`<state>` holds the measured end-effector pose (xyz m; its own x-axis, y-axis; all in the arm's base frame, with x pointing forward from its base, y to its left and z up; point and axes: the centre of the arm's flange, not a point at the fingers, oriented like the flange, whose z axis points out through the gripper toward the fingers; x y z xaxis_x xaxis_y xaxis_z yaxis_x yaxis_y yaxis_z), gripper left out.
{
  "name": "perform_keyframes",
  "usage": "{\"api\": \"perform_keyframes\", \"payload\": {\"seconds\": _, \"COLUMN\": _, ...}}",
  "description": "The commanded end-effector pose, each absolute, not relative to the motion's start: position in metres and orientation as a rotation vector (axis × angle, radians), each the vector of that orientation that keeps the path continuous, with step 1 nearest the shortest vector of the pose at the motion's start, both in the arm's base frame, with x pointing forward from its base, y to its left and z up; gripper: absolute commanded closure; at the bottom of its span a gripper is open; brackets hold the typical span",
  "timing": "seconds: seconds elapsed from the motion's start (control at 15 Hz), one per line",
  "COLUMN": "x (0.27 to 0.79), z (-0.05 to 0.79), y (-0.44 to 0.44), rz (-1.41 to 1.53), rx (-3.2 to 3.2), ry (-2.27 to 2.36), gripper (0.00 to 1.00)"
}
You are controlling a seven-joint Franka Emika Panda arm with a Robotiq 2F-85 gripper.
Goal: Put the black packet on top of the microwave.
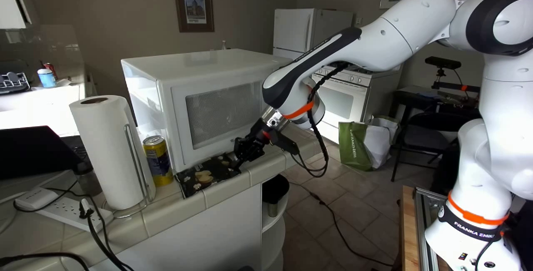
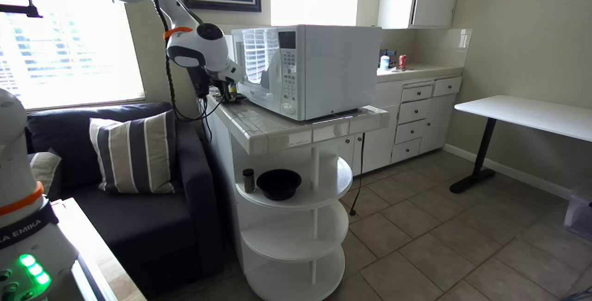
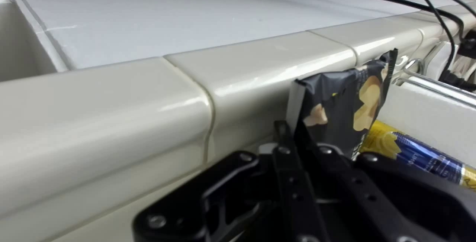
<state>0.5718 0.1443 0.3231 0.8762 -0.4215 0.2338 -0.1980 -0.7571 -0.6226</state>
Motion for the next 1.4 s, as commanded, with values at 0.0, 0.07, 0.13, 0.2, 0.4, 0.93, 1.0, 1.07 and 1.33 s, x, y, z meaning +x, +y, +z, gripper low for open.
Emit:
{"api": "perform_keyframes", "payload": {"seconds": 0.0, "x": 0.561, "z": 0.331, "y": 0.146, "rz": -0.471, "rx": -2.402, "ry": 0.46, "gripper": 1.0}}
{"api": "perform_keyframes", "payload": {"seconds": 0.07, "x": 0.557, "z": 0.336, "y": 0.147, "rz": -0.468, "rx": -2.393, "ry": 0.456, "gripper": 1.0}}
{"api": "perform_keyframes", "payload": {"seconds": 0.13, "x": 0.552, "z": 0.344, "y": 0.148, "rz": -0.46, "rx": -2.382, "ry": 0.452, "gripper": 1.0}}
{"api": "perform_keyframes", "payload": {"seconds": 0.2, "x": 0.546, "z": 0.352, "y": 0.15, "rz": -0.455, "rx": -2.373, "ry": 0.445, "gripper": 1.0}}
{"api": "perform_keyframes", "payload": {"seconds": 0.4, "x": 0.521, "z": 0.387, "y": 0.156, "rz": -0.413, "rx": -2.343, "ry": 0.434, "gripper": 1.0}}
{"api": "perform_keyframes", "payload": {"seconds": 0.93, "x": 0.458, "z": 0.479, "y": 0.156, "rz": -0.426, "rx": -2.23, "ry": 0.329, "gripper": 1.0}}
{"api": "perform_keyframes", "payload": {"seconds": 1.0, "x": 0.45, "z": 0.494, "y": 0.155, "rz": -0.438, "rx": -2.219, "ry": 0.304, "gripper": 1.0}}
{"api": "perform_keyframes", "payload": {"seconds": 1.07, "x": 0.443, "z": 0.507, "y": 0.154, "rz": -0.455, "rx": -2.206, "ry": 0.279, "gripper": 1.0}}
{"api": "perform_keyframes", "payload": {"seconds": 1.33, "x": 0.422, "z": 0.571, "y": 0.144, "rz": -0.595, "rx": -2.179, "ry": 0.204, "gripper": 1.0}}
